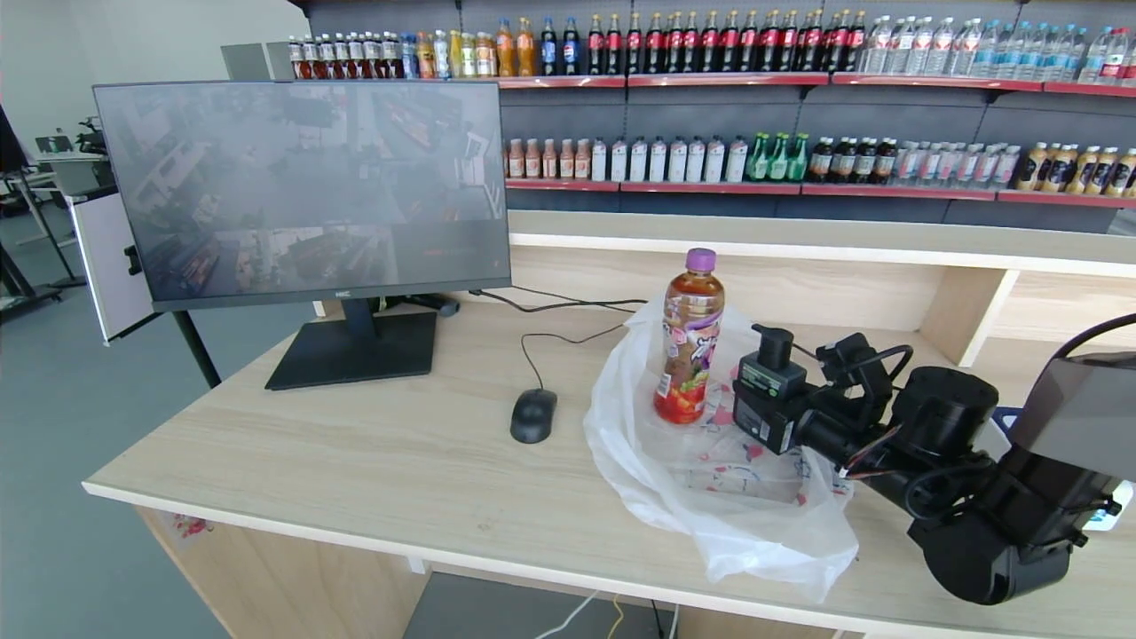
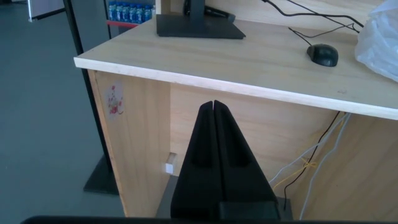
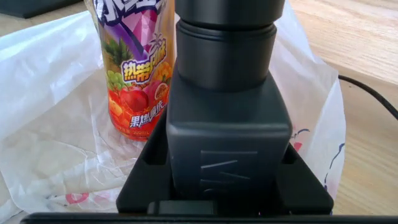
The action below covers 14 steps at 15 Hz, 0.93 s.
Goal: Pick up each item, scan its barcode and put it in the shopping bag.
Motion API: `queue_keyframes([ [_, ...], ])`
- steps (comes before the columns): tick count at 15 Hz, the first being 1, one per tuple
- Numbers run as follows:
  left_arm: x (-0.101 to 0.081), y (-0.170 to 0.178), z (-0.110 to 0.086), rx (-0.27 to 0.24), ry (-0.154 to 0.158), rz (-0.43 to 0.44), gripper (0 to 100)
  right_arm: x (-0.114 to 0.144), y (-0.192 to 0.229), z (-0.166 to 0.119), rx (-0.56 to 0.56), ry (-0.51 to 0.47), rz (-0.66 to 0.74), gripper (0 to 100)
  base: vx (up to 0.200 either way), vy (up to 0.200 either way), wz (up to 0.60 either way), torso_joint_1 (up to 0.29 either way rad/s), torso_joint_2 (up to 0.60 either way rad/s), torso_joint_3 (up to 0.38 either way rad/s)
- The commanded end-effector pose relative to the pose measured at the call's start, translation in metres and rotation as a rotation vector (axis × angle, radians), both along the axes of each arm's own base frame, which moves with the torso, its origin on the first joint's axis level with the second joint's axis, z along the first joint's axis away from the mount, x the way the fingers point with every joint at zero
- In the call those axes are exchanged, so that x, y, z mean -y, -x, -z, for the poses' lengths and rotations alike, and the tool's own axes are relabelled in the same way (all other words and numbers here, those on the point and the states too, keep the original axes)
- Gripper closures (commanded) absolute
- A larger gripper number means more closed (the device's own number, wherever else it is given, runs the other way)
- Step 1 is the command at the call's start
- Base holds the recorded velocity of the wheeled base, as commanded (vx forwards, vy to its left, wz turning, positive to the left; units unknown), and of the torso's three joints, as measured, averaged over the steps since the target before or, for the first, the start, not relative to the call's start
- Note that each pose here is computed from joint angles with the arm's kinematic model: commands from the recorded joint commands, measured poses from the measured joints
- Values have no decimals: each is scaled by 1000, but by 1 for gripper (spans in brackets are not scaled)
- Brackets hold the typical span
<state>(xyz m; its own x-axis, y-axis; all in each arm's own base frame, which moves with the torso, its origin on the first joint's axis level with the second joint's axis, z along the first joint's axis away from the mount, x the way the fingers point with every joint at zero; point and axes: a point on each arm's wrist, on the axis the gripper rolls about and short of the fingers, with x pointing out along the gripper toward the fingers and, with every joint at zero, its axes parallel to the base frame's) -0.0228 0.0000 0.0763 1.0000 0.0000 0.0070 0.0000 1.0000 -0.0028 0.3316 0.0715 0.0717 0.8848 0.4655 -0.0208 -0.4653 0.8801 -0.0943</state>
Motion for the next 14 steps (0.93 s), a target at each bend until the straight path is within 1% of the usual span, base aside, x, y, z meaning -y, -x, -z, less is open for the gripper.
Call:
queue_keyframes([
  [1, 0, 0, 0, 1, 0, 0, 100, 1, 0, 1, -1, 1, 3, 100, 0, 0, 0, 0, 0, 0],
  [6, 0, 0, 0, 1, 0, 0, 100, 1, 1, 5, -16, 4, 1, 100, 0, 0, 0, 0, 0, 0],
  [14, 0, 0, 0, -1, -1, 0, 100, -16, 9, 18, -69, 17, -51, 100, 0, 0, 0, 0, 0, 0],
])
